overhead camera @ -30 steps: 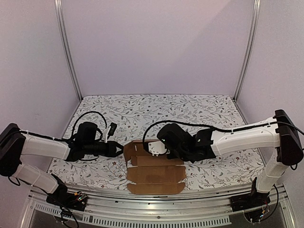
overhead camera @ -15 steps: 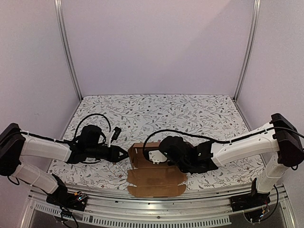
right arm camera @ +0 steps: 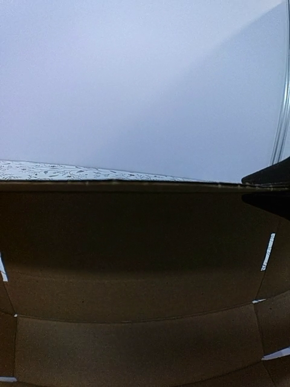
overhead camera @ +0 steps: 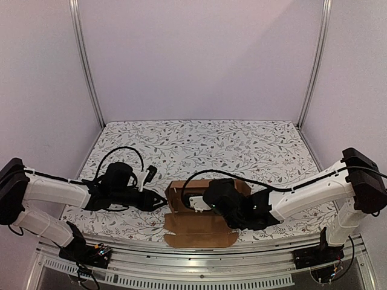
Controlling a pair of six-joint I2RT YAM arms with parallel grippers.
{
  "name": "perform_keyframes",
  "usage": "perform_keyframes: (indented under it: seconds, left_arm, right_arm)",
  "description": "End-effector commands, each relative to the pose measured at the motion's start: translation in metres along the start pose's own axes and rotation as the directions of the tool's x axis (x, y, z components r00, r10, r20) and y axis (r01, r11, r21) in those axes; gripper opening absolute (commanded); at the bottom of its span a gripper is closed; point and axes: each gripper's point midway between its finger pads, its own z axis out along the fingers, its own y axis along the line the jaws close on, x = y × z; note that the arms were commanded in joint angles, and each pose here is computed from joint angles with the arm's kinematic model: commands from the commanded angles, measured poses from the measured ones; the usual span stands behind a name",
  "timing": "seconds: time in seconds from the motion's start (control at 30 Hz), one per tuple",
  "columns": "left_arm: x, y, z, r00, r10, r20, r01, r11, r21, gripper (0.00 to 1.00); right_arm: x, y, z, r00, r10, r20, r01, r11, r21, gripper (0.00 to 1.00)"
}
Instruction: Fold the paper box
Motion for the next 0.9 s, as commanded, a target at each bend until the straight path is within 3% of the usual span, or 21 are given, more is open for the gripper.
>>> perform_keyframes:
  seconds: [0.0,0.87]
  left_arm:
    - [0.005,-0.003,-0.003,0.999,0.046,-0.01,-0.046,0.998,-0.036,0.43]
    - [-0.011,-0.018,0.015,0.982,0.186,-0.027,-0.187,0.978,-0.093,0.5]
  right_arm:
    - [0.0,0.004,-0.001,1.0,-0.017,-0.024,0.018,0.999,0.041,0.0]
    - [-0.009,0.029,-0.004,0.998,-0.024,-0.062,0.027,0.998,0.053,0.0]
